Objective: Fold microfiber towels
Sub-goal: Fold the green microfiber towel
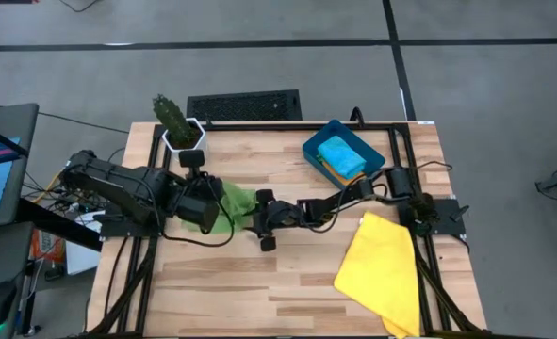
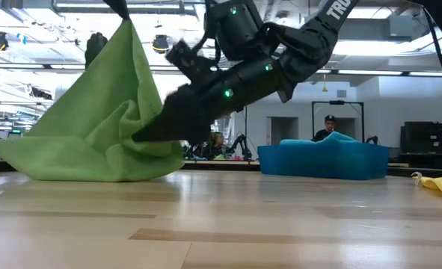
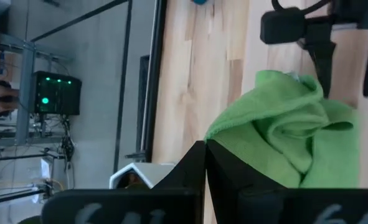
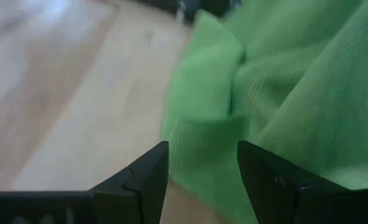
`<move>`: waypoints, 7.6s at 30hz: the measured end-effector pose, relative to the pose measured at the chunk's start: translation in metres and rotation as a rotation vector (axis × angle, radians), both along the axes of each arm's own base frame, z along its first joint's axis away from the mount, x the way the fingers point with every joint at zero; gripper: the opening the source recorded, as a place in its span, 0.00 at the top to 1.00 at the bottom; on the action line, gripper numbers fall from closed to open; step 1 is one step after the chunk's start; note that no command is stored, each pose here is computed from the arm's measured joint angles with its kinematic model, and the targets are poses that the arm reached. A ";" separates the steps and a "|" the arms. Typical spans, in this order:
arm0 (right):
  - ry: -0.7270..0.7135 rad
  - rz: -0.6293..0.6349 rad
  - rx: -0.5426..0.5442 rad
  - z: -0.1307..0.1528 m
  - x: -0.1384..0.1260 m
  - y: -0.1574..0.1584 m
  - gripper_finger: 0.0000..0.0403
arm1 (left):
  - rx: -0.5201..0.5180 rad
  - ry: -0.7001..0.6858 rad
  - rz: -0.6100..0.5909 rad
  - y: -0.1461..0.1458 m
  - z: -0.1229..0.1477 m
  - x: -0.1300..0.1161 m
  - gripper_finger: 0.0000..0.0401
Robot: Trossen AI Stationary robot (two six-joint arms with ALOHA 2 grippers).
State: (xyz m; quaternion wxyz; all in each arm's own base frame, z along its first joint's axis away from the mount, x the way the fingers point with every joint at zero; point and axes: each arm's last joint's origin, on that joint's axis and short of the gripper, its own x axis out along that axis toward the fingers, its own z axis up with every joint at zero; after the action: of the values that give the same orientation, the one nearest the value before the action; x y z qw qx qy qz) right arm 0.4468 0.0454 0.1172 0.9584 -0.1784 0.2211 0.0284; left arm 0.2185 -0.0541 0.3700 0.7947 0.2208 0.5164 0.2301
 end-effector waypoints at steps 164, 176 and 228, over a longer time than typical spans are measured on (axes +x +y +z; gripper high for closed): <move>-0.255 -0.759 -0.527 0.296 -0.192 -0.126 0.99 | 0.541 -0.232 0.127 0.159 0.118 -0.001 1.00; 0.111 -0.285 -0.033 0.225 -0.176 -0.043 0.99 | -0.414 -0.016 0.032 0.090 0.032 -0.011 1.00; 0.666 -0.370 0.142 0.070 -0.131 -0.067 0.98 | -0.279 0.020 0.021 0.059 -0.137 0.020 1.00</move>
State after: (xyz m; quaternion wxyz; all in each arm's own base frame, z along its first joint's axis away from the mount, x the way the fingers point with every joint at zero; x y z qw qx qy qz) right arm 0.3161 -0.0216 0.1875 0.8330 -0.0497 0.5461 -0.0732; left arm 0.2389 0.0046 0.2334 0.8101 0.1049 0.5535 0.1625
